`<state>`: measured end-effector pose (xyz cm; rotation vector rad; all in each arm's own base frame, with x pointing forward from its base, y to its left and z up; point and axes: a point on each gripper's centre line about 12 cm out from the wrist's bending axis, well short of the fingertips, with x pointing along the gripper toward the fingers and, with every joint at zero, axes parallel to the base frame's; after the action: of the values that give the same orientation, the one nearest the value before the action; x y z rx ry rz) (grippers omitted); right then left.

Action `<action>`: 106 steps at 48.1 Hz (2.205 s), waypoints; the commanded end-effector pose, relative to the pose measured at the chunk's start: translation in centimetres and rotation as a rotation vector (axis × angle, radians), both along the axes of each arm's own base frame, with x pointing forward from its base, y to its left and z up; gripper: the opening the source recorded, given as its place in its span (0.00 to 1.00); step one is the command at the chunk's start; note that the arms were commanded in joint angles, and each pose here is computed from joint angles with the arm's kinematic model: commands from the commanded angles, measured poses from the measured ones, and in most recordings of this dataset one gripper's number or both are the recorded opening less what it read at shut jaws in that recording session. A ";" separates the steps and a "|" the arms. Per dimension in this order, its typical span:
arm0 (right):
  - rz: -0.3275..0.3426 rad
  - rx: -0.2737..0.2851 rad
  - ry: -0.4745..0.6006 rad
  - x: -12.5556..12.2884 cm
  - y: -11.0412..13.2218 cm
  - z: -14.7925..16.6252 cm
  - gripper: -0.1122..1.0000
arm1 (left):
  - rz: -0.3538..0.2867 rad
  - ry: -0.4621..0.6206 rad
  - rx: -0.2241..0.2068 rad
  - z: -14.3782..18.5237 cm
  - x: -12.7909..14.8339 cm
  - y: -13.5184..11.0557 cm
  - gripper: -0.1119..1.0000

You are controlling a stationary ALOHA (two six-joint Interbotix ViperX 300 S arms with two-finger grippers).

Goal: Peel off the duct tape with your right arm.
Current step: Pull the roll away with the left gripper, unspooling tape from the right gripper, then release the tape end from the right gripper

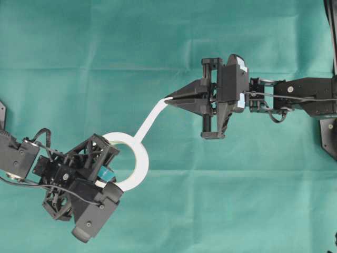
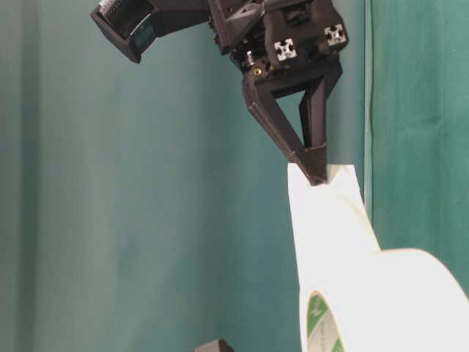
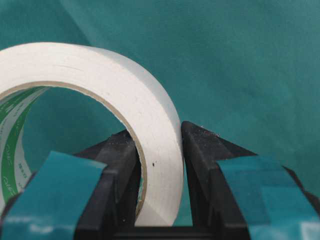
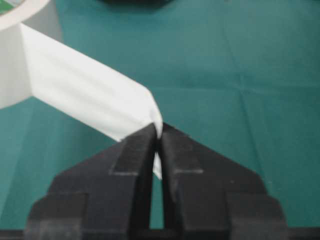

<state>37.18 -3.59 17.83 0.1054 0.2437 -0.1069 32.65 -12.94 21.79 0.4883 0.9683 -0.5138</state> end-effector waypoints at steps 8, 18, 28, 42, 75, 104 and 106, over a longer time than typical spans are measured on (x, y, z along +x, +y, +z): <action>-0.044 0.003 -0.036 -0.3 -1.5 1.2 0.02 | -0.132 -0.043 0.009 0.9 -1.1 -2.7 0.30; -0.046 0.003 -0.036 -0.3 -1.5 1.2 0.02 | -0.185 -0.050 0.019 0.8 -1.7 -3.7 0.30; -0.049 0.002 -0.039 -0.3 -1.6 1.3 0.02 | -0.263 -0.110 0.005 1.1 -2.2 -5.7 0.29; -0.051 0.004 -0.036 -0.5 -1.7 1.1 0.02 | -0.349 -0.183 0.006 2.0 -2.4 -7.4 0.29; -0.053 0.007 -0.032 -0.6 -1.7 1.1 0.01 | -0.464 -0.293 -0.005 3.7 -2.9 -10.2 0.29; -0.024 -0.003 -0.054 -0.4 -1.0 1.7 0.01 | -0.442 -0.324 -0.018 4.3 -2.4 -9.7 0.29; -0.013 -0.007 -0.061 -0.4 -0.7 1.9 0.01 | -0.434 -0.326 -0.020 4.3 -2.3 -9.5 0.29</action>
<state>36.55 -4.74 17.90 0.1124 0.2404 -0.1373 29.79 -22.64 23.86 0.7663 0.6085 -0.8303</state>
